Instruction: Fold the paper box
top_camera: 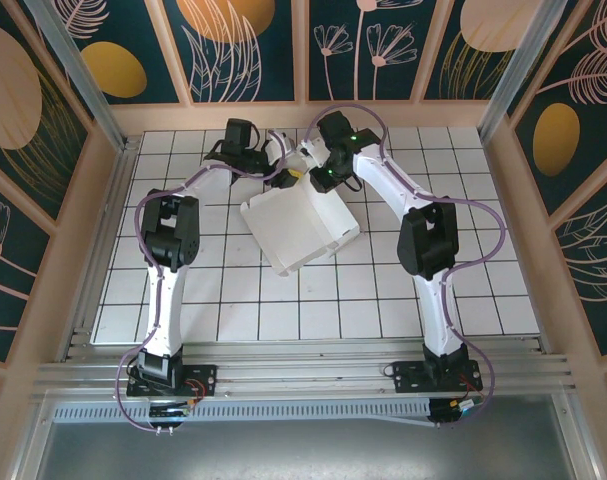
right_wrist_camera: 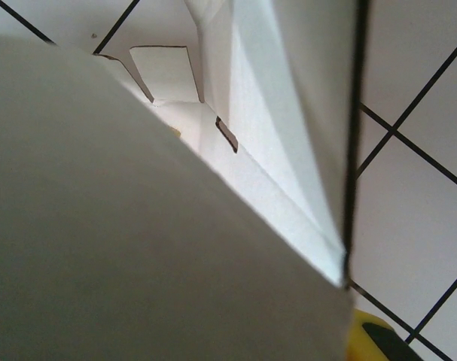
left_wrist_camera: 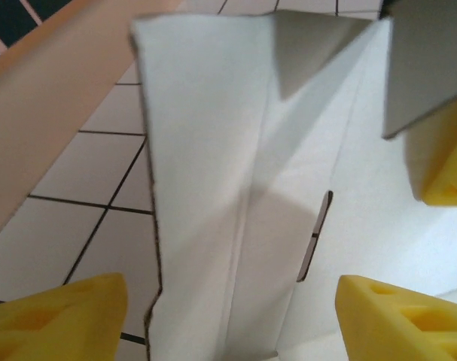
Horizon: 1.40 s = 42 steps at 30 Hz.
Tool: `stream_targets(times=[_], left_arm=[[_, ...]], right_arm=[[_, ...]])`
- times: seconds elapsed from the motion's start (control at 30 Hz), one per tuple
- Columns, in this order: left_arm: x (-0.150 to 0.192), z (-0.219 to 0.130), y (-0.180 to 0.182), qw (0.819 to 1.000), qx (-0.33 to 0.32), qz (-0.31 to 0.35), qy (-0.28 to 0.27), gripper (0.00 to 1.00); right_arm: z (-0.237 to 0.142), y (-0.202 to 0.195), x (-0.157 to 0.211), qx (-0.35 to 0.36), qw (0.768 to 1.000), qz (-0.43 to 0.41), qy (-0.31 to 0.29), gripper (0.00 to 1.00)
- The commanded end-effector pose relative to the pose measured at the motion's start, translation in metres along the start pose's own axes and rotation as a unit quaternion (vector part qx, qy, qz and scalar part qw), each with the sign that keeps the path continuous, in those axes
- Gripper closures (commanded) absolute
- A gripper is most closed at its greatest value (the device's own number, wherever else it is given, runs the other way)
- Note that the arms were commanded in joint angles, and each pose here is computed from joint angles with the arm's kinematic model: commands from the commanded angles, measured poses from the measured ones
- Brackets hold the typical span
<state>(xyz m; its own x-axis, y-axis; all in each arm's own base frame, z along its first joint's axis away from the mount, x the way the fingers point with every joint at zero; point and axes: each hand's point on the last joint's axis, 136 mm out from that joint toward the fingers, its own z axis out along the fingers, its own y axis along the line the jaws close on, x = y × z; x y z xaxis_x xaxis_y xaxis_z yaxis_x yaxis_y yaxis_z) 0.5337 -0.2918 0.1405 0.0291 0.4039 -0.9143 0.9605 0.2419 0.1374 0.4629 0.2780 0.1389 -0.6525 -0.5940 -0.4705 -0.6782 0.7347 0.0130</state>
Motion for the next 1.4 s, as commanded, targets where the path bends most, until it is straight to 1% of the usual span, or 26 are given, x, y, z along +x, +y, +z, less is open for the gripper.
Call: stream_targets(times=[0.0,0.03,0.1,0.2,0.27,0.33,0.47,0.53,0.57,0.7,0.77,0.87,0.93,1.03,1.1,1.2,1.37], left_arm=[[-0.008,0.001,-0.006,0.999,0.026,-0.007,-0.023,0.48],[-0.009,0.001,-0.006,0.999,0.025,-0.009,-0.025,0.53],[-0.011,-0.001,-0.007,0.999,0.023,-0.015,-0.028,0.54],[-0.011,-0.002,-0.004,0.999,0.010,-0.025,-0.029,0.61],[-0.011,-0.002,0.001,0.999,-0.006,-0.035,-0.030,0.68],[-0.013,-0.003,0.006,0.998,-0.029,-0.042,-0.030,0.79],[-0.013,-0.007,0.004,0.998,-0.047,-0.030,-0.033,0.93],[-0.010,-0.006,0.004,0.998,-0.057,-0.022,-0.027,1.00],[-0.008,-0.006,0.005,0.998,-0.063,-0.019,-0.023,1.00],[-0.004,-0.005,0.008,0.997,-0.080,-0.009,-0.019,1.00],[-0.002,-0.003,0.007,0.996,-0.085,-0.001,-0.021,1.00],[0.001,-0.002,0.007,0.995,-0.097,0.012,-0.018,1.00],[0.003,0.000,0.005,0.994,-0.103,0.022,-0.018,1.00],[0.005,0.002,0.002,0.993,-0.110,0.034,-0.021,1.00],[0.005,0.002,0.002,0.992,-0.114,0.040,-0.026,1.00],[0.004,0.002,0.000,0.993,-0.110,0.042,-0.032,1.00],[0.002,0.002,-0.001,0.993,-0.108,0.042,-0.038,1.00]], right_arm=[[-0.013,-0.001,-0.015,0.001,0.999,-0.006,-0.031,0.79],[-0.013,-0.001,-0.016,-0.001,0.999,-0.005,-0.033,0.79],[-0.014,-0.001,-0.017,-0.004,0.999,-0.002,-0.036,0.78],[-0.013,0.001,-0.018,-0.008,0.999,0.003,-0.040,0.78],[-0.012,0.000,-0.019,-0.013,0.999,0.010,-0.046,0.77],[-0.012,0.001,-0.021,-0.021,0.998,0.019,-0.052,0.75],[-0.016,0.002,-0.027,-0.027,0.997,0.035,-0.066,0.73],[-0.025,0.007,-0.035,-0.042,0.995,0.044,-0.085,0.67],[-0.030,0.009,-0.040,-0.052,0.993,0.050,-0.095,0.64],[-0.057,0.021,-0.053,-0.114,0.981,0.079,-0.133,0.47],[-0.071,0.025,-0.057,-0.146,0.974,0.094,-0.145,0.42],[-0.090,0.025,-0.061,-0.191,0.958,0.130,-0.169,0.38],[-0.104,0.020,-0.063,-0.221,0.943,0.159,-0.191,0.38],[-0.121,0.002,-0.060,-0.250,0.916,0.211,-0.233,0.38],[-0.118,-0.013,-0.050,-0.252,0.902,0.244,-0.251,0.40],[-0.100,-0.021,-0.034,-0.239,0.905,0.261,-0.237,0.44],[-0.070,-0.018,-0.019,-0.249,0.907,0.271,-0.207,0.52]])
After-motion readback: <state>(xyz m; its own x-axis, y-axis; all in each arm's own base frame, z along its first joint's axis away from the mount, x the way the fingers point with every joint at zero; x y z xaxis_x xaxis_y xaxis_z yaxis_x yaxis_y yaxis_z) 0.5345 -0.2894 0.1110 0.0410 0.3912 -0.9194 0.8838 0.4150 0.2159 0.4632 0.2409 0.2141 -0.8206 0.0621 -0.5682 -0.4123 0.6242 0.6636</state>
